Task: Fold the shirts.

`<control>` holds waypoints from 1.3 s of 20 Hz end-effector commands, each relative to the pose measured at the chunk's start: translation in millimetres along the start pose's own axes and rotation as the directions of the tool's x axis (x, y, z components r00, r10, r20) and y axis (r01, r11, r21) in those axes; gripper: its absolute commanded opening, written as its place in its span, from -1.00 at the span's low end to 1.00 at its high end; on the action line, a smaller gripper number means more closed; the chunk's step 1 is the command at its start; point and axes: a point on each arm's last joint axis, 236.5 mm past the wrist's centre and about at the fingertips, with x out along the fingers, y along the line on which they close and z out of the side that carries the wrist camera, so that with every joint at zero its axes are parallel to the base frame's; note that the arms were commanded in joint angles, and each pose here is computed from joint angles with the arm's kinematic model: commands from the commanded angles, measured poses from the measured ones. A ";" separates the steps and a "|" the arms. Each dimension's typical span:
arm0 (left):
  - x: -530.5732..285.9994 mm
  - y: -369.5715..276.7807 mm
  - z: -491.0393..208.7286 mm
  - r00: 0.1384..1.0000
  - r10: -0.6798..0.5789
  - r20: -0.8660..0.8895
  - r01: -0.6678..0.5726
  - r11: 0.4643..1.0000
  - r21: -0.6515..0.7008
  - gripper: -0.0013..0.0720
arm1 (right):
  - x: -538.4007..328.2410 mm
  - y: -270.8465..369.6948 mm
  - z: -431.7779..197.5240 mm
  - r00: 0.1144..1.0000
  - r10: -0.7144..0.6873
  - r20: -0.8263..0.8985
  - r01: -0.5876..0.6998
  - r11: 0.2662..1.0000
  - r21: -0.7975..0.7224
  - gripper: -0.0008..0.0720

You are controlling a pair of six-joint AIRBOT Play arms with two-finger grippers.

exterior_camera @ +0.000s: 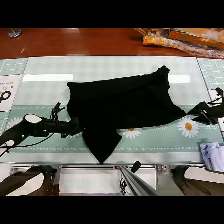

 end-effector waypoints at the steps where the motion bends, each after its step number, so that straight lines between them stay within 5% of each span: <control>1: 0.3 0.3 -1.7 1.000 0.000 -0.007 0.000 1.000 0.000 -0.89 | 12.8 0.6 12.0 0.996 0.036 0.079 -0.040 0.998 0.042 0.50; 9: 0.3 0.3 -1.5 1.000 0.001 -0.006 -0.001 1.000 0.000 -0.89 | 38.5 2.9 12.6 0.995 0.010 0.102 -0.013 1.000 0.027 0.46; 12: 0.3 0.3 -1.3 1.000 0.001 -0.005 -0.001 1.000 0.000 -0.89 | 53.6 6.9 11.8 0.994 -0.034 0.100 0.036 0.999 -0.023 0.30; 16: -0.1 -0.3 -0.6 1.000 0.000 -0.004 0.000 1.000 0.002 -0.90 | 60.9 20.4 21.2 0.990 -0.044 0.133 0.051 0.997 -0.053 -0.89; 22: -51.1 -71.0 48.4 0.981 -0.116 0.159 0.078 0.971 0.227 -0.90 | -20.6 87.5 54.4 0.938 0.065 0.341 0.030 0.963 -0.267 -0.89; 26: -198.1 -198.2 89.1 0.812 -0.358 0.461 0.071 0.844 0.532 -0.90 | -169.2 211.6 71.8 0.685 0.353 0.638 0.002 0.874 -0.486 -0.89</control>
